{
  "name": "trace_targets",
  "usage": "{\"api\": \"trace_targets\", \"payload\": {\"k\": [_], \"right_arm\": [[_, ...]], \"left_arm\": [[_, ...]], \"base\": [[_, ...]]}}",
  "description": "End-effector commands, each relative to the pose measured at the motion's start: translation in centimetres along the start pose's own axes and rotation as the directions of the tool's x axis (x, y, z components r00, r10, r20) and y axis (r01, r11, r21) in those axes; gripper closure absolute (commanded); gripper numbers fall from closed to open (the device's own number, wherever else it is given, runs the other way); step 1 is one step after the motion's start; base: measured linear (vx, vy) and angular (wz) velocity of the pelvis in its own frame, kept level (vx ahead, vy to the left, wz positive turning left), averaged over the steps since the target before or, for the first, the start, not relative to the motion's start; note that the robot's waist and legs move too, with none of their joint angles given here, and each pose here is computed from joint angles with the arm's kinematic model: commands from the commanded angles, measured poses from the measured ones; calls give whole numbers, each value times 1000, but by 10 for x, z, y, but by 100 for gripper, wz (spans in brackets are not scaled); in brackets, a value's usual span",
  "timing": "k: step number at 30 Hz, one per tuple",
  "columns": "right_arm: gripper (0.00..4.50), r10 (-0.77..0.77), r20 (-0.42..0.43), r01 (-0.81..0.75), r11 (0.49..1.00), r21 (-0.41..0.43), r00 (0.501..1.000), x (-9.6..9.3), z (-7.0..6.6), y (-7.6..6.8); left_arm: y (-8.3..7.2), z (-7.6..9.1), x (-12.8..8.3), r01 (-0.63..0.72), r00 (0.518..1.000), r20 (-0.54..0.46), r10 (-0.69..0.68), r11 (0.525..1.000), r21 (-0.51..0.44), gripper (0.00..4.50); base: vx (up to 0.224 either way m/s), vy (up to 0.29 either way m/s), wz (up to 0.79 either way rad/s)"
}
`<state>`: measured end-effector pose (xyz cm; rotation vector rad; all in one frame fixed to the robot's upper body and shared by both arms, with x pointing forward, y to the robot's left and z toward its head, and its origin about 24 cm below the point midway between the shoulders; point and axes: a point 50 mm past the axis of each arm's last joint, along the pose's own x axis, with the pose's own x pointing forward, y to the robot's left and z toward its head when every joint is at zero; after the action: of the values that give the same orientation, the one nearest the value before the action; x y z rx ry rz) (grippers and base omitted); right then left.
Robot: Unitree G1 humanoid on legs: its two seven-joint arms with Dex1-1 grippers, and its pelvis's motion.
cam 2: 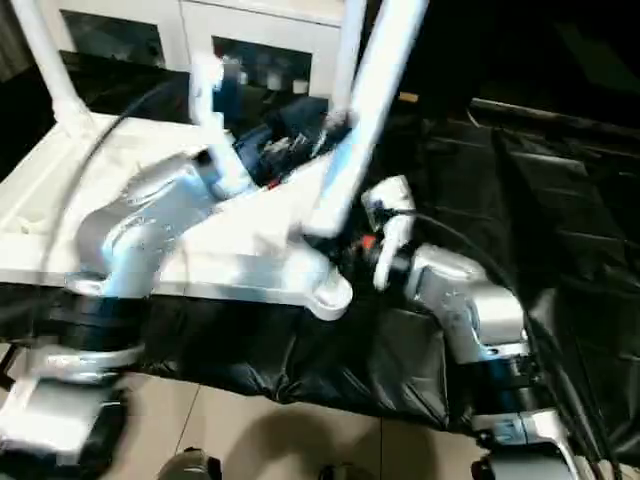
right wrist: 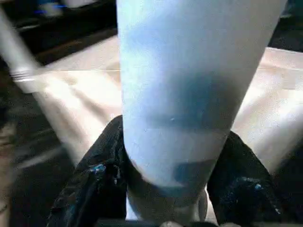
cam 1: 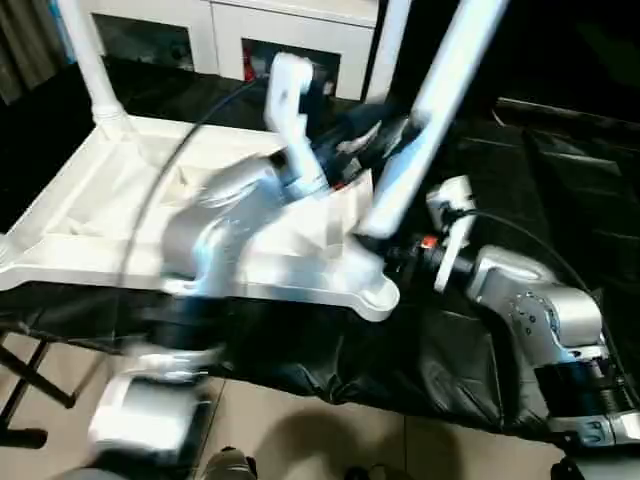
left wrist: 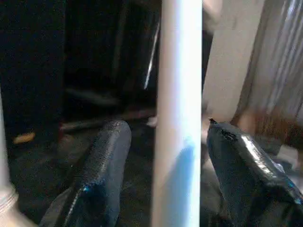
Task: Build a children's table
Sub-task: Pick table leg
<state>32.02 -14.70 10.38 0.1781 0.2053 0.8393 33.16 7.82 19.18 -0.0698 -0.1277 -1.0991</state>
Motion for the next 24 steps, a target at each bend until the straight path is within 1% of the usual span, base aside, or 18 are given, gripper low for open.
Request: {"api": "trace_targets", "payload": {"k": [1,2,4,5,6,7,8,9,10,11,12,13,14,15,18,19,20,24], "right_arm": [[263,-122,33,123,991,-42,992,-9,6,-13],[263,-149,34,151,987,-49,988,-12,6,-16],[263,-164,33,166,985,-52,986,-14,5,-17],[263,-182,28,183,982,-52,983,-19,3,-17],[263,-183,18,184,981,-55,983,-22,1,-16],[263,-183,18,184,981,-55,983,-22,1,-16],[263,-196,18,197,978,-63,980,-24,-2,-16],[263,-198,18,198,978,-63,980,-24,-2,-16],[263,-202,19,203,977,-65,979,-26,-2,-16],[263,-202,18,203,977,-66,979,-27,-2,-16],[263,-202,18,203,977,-66,979,-27,-2,-16],[263,-202,18,203,977,-71,979,-28,-2,-16],[263,-202,18,203,977,-71,979,-28,-2,-16],[263,-202,18,202,976,-76,979,-28,-3,-15],[263,-194,14,194,978,-82,981,-29,-3,-14],[263,-189,11,190,978,-84,982,-29,-4,-13],[263,-188,11,188,978,-85,982,-29,-4,-13],[263,-175,1,174,981,-87,985,-30,-7,-10]], "left_arm": [[-5,-21,-2,101,985,-151,-88,992,82,153],[-6,-31,-6,133,971,-214,-109,985,105,153],[-6,-39,-9,167,956,-264,-132,979,115,153],[-9,-58,-16,252,908,-372,-191,960,124,153],[-11,-69,-19,298,880,-418,-226,948,114,153],[-11,-69,-19,298,880,-418,-226,948,114,153],[-11,-82,-23,347,844,-471,-256,931,117,153],[-11,-83,-24,352,841,-476,-259,929,117,171],[-10,-94,-28,384,804,-528,-273,916,112,189],[-8,-101,-32,407,775,-564,-285,908,100,189],[-8,-101,-32,407,775,-565,-285,908,100,189],[-4,-107,-36,423,747,-600,-287,901,95,197],[-4,-107,-36,423,747,-600,-287,901,95,214],[-2,-109,-38,429,734,-617,-283,898,98,236],[4,-111,-41,426,722,-638,-268,899,105,237],[7,-111,-41,425,718,-644,-263,899,108,266],[8,-111,-41,426,717,-646,-261,898,109,279],[18,-110,-42,445,700,-664,-263,888,117,292]], "base": [[0,0,0],[0,0,0],[0,0,0],[0,0,0],[0,0,0],[0,0,0],[0,0,0],[0,0,0],[0,0,0],[0,0,0],[0,0,0],[0,0,0],[0,0,0],[0,0,0],[0,0,0],[0,0,0],[0,0,0],[0,0,0]]}}
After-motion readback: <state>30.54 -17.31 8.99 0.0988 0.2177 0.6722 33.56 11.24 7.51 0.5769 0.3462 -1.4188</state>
